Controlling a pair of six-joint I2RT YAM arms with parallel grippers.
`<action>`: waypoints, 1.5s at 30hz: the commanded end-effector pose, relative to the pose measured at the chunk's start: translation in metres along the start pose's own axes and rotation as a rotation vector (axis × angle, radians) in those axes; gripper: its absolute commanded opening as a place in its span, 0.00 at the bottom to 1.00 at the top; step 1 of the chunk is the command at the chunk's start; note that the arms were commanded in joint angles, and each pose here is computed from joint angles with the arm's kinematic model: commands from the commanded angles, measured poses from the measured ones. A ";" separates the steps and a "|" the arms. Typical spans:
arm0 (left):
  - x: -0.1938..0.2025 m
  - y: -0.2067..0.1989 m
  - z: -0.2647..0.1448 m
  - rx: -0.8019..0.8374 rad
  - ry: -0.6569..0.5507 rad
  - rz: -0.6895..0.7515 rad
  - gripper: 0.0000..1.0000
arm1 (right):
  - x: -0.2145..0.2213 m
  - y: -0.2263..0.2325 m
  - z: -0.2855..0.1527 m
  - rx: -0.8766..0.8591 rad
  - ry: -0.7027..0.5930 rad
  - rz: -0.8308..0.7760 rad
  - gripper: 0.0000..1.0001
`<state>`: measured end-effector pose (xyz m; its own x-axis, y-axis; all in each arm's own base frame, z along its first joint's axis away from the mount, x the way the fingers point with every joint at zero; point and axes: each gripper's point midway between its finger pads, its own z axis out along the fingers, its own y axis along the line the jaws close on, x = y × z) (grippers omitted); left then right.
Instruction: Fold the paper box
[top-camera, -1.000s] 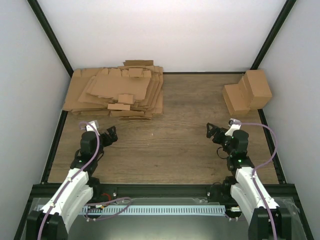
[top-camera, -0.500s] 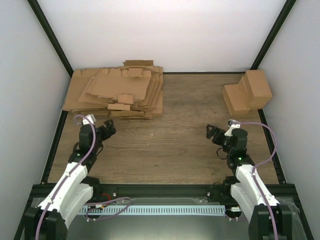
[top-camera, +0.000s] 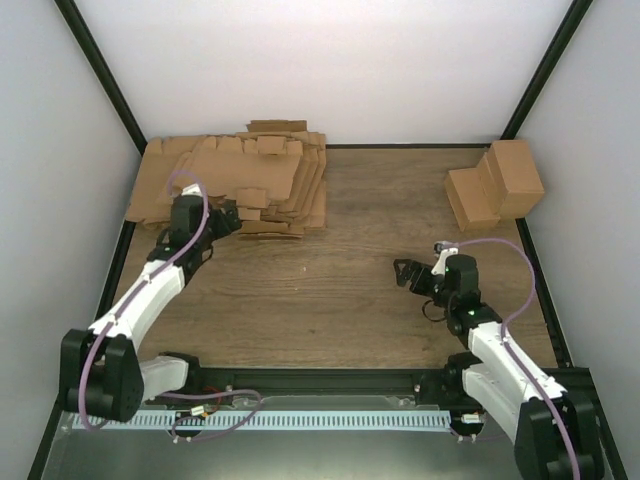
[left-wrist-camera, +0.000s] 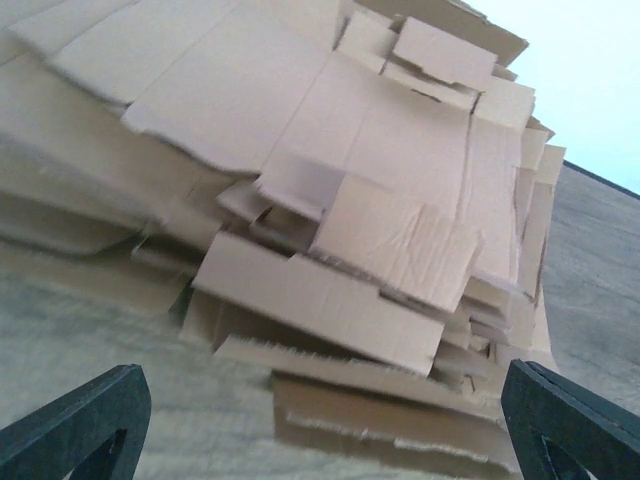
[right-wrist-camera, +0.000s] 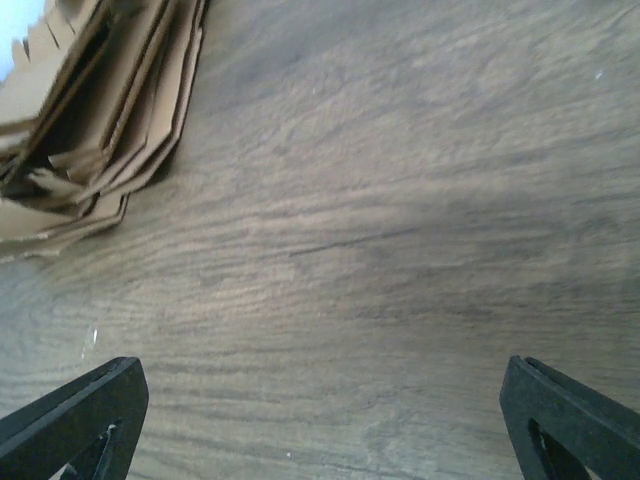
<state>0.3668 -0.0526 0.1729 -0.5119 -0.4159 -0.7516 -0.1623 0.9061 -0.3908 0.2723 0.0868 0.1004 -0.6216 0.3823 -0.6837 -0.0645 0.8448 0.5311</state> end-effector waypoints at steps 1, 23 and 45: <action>-0.014 -0.025 0.018 0.061 0.044 0.136 0.96 | -0.008 0.019 0.007 -0.027 0.006 -0.065 1.00; -0.060 -0.051 0.114 -0.148 0.221 -0.385 1.00 | -0.004 0.026 0.010 -0.030 0.014 -0.104 1.00; -0.056 -0.060 0.165 -0.158 0.394 -0.735 0.93 | -0.006 0.026 0.004 -0.030 -0.017 -0.106 1.00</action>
<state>0.5445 -0.0887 0.1614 -0.4561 -0.8763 -0.1553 -0.6443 0.4455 -0.6216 0.2752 0.1066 0.1093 -0.6168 0.3060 -0.7252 -0.1365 0.8657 0.4815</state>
